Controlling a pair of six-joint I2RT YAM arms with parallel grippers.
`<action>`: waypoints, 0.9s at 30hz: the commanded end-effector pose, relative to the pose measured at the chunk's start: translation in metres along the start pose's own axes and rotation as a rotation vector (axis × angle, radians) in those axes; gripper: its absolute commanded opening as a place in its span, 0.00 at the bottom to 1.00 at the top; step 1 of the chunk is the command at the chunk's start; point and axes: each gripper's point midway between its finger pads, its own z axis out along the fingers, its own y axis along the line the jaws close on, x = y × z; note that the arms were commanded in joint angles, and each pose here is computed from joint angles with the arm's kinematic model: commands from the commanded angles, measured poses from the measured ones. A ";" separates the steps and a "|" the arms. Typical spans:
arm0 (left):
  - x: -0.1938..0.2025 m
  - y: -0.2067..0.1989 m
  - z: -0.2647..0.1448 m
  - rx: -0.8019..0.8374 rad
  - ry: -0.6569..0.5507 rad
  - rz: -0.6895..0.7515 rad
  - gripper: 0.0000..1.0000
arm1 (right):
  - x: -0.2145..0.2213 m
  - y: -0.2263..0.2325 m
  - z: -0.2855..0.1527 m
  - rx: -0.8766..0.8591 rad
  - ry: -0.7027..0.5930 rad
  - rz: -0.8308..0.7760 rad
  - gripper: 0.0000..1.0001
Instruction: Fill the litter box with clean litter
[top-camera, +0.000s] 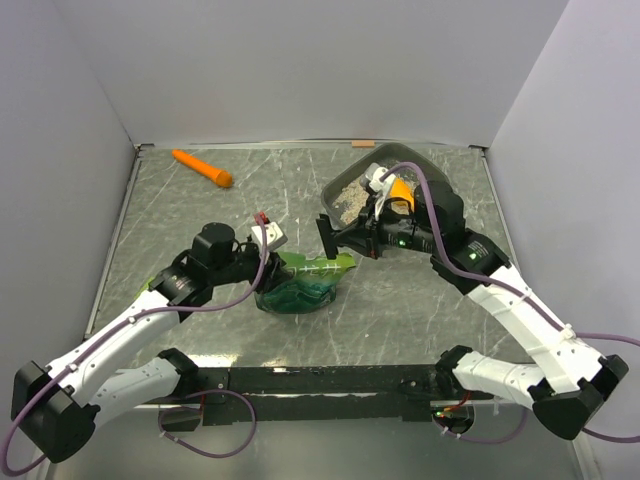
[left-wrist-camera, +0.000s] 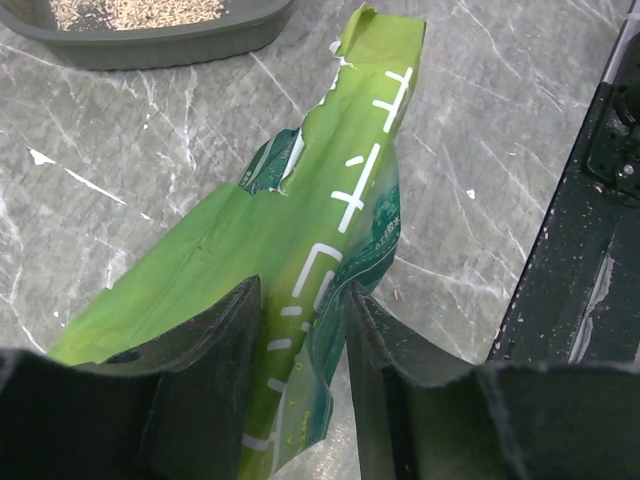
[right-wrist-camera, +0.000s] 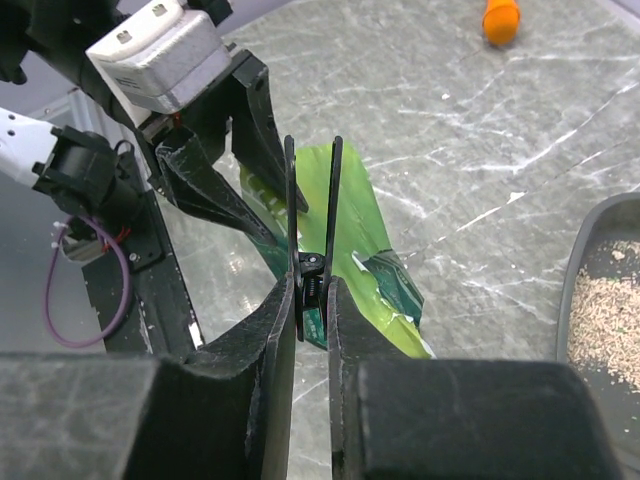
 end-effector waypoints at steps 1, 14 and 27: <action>0.000 0.002 0.003 -0.009 -0.016 0.023 0.43 | -0.005 0.000 0.002 -0.020 -0.014 -0.030 0.00; 0.025 0.021 0.012 -0.106 0.063 -0.015 0.01 | 0.018 -0.004 0.012 -0.048 0.085 -0.037 0.00; 0.023 0.019 0.011 -0.101 0.049 -0.029 0.01 | 0.031 -0.010 0.029 -0.118 0.127 -0.242 0.00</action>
